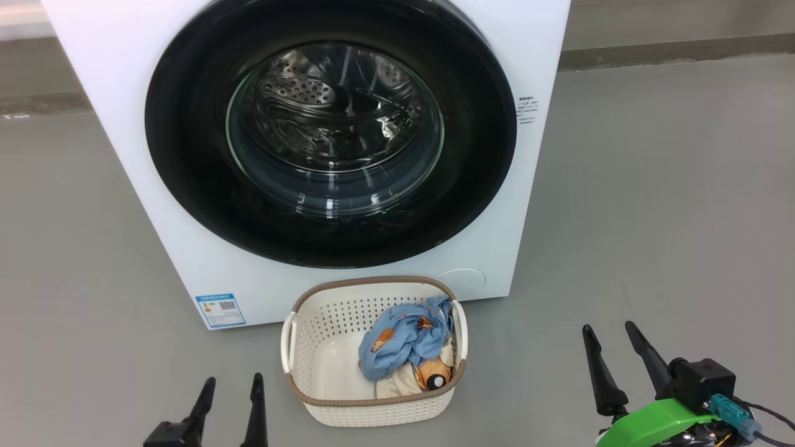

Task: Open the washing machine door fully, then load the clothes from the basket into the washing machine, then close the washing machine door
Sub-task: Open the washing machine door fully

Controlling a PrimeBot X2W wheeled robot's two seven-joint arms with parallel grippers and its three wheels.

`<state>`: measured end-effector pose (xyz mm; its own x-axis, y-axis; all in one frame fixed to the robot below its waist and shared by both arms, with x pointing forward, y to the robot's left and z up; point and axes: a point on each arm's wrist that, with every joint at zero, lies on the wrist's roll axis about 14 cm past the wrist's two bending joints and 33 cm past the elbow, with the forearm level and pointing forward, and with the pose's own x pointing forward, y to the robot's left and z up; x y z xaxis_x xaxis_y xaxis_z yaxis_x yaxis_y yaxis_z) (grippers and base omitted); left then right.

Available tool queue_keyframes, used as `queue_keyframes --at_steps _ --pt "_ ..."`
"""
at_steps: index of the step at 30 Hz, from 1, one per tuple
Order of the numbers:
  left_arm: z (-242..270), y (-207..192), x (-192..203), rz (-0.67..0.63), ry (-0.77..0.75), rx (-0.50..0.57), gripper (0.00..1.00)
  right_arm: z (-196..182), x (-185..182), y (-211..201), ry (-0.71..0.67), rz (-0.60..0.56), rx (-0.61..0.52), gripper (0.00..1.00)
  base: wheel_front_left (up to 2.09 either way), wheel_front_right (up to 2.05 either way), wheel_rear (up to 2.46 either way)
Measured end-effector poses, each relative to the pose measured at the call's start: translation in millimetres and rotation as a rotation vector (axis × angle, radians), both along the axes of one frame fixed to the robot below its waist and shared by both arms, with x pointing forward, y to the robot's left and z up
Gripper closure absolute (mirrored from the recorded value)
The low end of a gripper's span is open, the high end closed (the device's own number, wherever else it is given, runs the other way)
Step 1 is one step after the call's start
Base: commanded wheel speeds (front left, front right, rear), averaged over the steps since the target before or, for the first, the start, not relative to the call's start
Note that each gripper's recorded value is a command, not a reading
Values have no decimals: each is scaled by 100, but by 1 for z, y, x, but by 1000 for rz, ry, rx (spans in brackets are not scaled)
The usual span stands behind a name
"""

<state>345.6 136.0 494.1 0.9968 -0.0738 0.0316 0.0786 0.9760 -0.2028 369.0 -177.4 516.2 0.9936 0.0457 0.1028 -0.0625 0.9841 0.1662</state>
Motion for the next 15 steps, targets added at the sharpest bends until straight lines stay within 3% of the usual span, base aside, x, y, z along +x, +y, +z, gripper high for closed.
queue_keyframes --at_steps 6,15 --pt "-1 1 0 2 3 -1 0 -1 1 1 4 2 0 0 105 71 -176" --pt "-4 0 2 -3 13 -1 0 -5 1 0 16 1 -1 0 145 100 -245"
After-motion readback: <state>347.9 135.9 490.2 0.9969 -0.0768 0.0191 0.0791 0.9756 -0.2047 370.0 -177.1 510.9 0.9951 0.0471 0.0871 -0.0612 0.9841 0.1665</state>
